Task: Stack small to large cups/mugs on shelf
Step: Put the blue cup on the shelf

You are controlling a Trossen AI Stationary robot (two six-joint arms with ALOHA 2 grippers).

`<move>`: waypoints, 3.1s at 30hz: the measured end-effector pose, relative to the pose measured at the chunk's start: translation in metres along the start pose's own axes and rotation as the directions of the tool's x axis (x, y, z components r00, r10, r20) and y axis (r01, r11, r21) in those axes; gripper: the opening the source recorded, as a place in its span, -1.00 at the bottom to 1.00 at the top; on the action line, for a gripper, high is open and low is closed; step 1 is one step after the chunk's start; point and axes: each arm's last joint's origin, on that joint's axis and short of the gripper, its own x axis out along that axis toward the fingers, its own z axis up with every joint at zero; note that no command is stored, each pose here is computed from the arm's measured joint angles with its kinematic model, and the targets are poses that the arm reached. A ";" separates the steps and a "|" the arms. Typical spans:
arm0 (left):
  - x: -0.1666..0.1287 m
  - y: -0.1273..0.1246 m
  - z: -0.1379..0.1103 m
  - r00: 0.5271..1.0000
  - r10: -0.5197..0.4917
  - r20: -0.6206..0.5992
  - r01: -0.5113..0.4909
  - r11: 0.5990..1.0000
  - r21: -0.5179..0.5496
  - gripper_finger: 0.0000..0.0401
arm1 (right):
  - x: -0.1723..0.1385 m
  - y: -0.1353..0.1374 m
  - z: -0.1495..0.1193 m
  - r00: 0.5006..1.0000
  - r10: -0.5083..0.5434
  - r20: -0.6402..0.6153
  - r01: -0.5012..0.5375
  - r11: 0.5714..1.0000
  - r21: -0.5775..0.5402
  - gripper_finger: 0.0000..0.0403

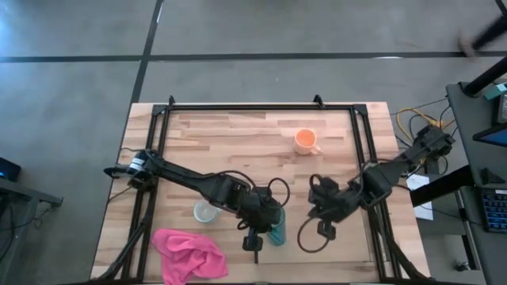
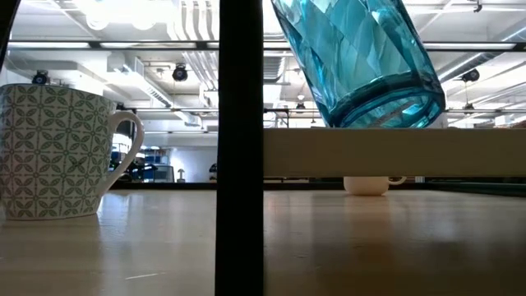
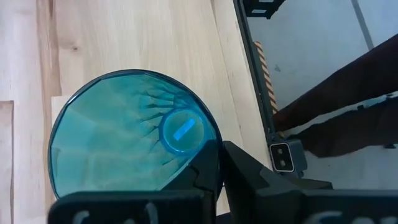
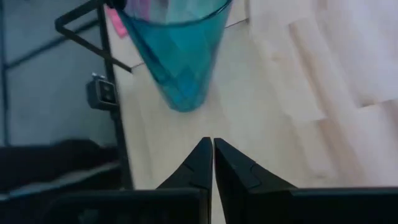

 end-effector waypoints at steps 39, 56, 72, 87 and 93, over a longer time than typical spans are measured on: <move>0.014 -0.001 0.002 0.999 -0.001 0.044 0.002 1.000 -0.022 -1.00 | 0.120 0.036 -0.050 0.989 0.030 0.145 -0.066 0.966 0.250 -0.96; 0.016 -0.004 0.007 0.995 -0.021 0.098 0.024 0.999 -0.036 -0.80 | 0.121 0.032 -0.048 0.987 -0.003 0.161 -0.038 0.968 0.248 -0.96; 0.018 -0.011 0.006 0.993 -0.046 0.109 0.049 0.999 -0.023 -0.80 | 0.129 0.031 -0.050 0.989 -0.021 0.148 -0.021 0.961 0.277 -0.96; 0.017 -0.011 0.008 0.990 -0.053 0.130 0.056 0.998 -0.020 -0.80 | 0.129 0.029 -0.052 0.991 -0.045 0.130 0.003 0.951 0.308 -0.96; 0.016 -0.012 0.009 0.990 -0.053 0.132 0.056 0.998 -0.018 -0.80 | 0.125 0.032 -0.057 0.993 -0.028 0.118 -0.011 0.947 0.320 -0.96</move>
